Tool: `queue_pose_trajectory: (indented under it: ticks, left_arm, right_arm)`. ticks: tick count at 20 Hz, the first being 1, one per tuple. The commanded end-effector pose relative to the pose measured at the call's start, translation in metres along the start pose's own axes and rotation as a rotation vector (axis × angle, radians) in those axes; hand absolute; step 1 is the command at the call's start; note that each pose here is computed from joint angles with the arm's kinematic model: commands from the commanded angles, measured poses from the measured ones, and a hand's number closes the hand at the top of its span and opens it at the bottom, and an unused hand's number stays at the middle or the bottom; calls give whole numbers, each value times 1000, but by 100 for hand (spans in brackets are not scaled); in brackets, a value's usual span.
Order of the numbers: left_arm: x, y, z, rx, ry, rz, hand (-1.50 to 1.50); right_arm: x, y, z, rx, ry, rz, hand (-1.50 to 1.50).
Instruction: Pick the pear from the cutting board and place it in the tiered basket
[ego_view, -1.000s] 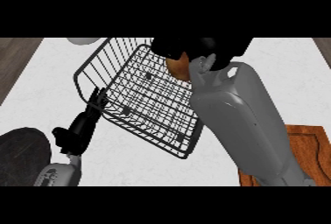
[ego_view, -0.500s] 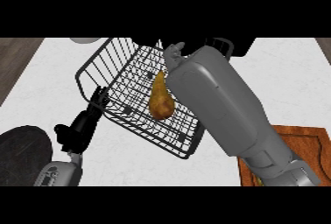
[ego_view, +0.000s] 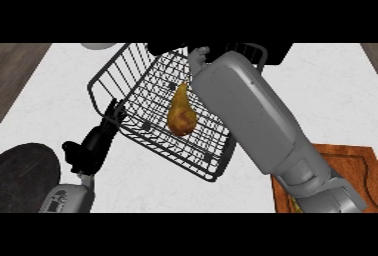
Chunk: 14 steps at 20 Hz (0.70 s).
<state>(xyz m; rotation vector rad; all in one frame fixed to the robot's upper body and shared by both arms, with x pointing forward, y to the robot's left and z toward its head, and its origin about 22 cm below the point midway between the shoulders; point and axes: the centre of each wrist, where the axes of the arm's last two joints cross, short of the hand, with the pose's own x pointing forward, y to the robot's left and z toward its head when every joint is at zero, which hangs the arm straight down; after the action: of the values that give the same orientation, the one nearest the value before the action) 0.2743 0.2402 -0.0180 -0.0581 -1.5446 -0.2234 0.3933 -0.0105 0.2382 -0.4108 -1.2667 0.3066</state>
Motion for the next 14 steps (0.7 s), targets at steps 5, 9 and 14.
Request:
queue_pose_trajectory:
  ticks: [5, 9, 14]
  left_arm:
    - [-1, -5, -6, -31, 1, 19, 0]
    - [-14, -4, 15, 2, 13, 9, 0]
    - [-16, 13, 24, 31, 19, 7, 0]
  right_arm:
    - [3, 9, 5, -97, 42, -239, -150]
    - [-9, 9, 0, -310, -18, -194, -150]
    - [3, -64, -21, -589, -67, -251, -150]
